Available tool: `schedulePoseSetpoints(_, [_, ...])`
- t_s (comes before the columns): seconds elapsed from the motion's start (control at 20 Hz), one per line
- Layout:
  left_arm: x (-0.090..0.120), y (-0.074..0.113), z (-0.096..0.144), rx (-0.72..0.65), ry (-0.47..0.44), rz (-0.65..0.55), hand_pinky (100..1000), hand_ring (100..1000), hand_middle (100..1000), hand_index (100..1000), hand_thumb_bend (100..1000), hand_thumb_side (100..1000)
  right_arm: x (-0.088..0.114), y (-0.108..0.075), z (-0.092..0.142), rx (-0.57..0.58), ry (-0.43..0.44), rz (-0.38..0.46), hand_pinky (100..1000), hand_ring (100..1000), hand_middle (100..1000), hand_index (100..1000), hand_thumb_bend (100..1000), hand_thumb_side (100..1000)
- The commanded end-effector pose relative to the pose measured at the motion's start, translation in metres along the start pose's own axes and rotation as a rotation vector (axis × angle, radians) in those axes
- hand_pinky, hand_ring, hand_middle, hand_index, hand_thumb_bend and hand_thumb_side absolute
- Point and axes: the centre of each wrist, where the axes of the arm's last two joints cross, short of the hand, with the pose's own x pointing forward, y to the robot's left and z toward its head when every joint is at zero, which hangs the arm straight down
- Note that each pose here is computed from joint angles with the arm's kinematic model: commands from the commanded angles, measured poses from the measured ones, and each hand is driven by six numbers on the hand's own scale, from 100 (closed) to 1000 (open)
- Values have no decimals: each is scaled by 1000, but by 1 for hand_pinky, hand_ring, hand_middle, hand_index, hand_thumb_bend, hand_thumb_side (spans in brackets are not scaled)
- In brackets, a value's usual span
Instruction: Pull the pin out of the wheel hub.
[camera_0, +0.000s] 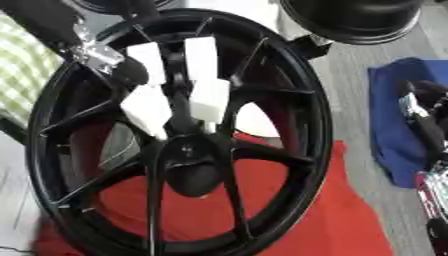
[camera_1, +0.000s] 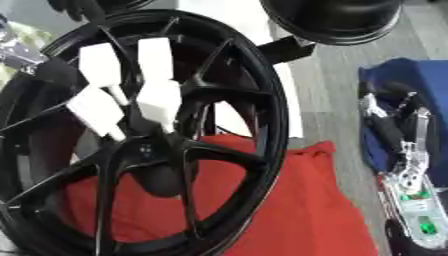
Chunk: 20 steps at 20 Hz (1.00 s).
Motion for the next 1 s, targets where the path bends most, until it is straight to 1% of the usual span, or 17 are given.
schedulePoseSetpoints(0.05, [-1,7,13,27,54,-19,844,820,801,888,671,693,10,-4,-7,-1,-44,16,601,735,583,687,469,361])
schedulePoseSetpoints(0.1, [-1,6,13,28,59,-19,842,820,806,882,643,642,10,-4,-7,-1,-44,16,601,735,584,687,470,361])
schedulePoseSetpoints(0.15, [-5,7,15,33,80,-9,842,820,806,882,643,642,10,-4,-7,-2,-44,15,601,735,584,687,470,361])
schedulePoseSetpoints(0.2, [-7,7,16,40,103,2,834,815,803,877,586,632,10,-4,-7,-1,-43,14,601,735,584,687,470,362])
schedulePoseSetpoints(0.25, [-9,8,17,49,123,10,834,815,803,877,586,632,10,-4,-7,-1,-43,13,601,735,584,687,470,362])
schedulePoseSetpoints(0.3, [-9,8,17,57,141,17,827,811,800,874,538,635,10,-3,-7,-2,-42,12,601,735,584,687,470,362])
schedulePoseSetpoints(0.35, [-8,8,17,63,155,21,827,811,800,874,538,635,10,-3,-6,-2,-42,11,601,735,584,687,470,362])
schedulePoseSetpoints(0.4, [-6,8,16,67,165,22,816,804,793,869,474,631,10,-3,-6,-2,-42,11,601,735,584,687,470,362])
schedulePoseSetpoints(0.5, [-5,7,15,71,180,41,812,801,790,865,450,619,10,-3,-7,-3,-42,10,601,735,584,687,470,362])
schedulePoseSetpoints(0.75, [-4,6,12,68,196,70,790,782,766,843,428,597,11,-2,-7,-4,-42,6,601,735,584,687,471,359])
schedulePoseSetpoints(1.0, [-7,2,4,48,204,84,775,756,737,821,446,603,12,-1,-7,-5,-43,1,601,735,584,687,478,359])
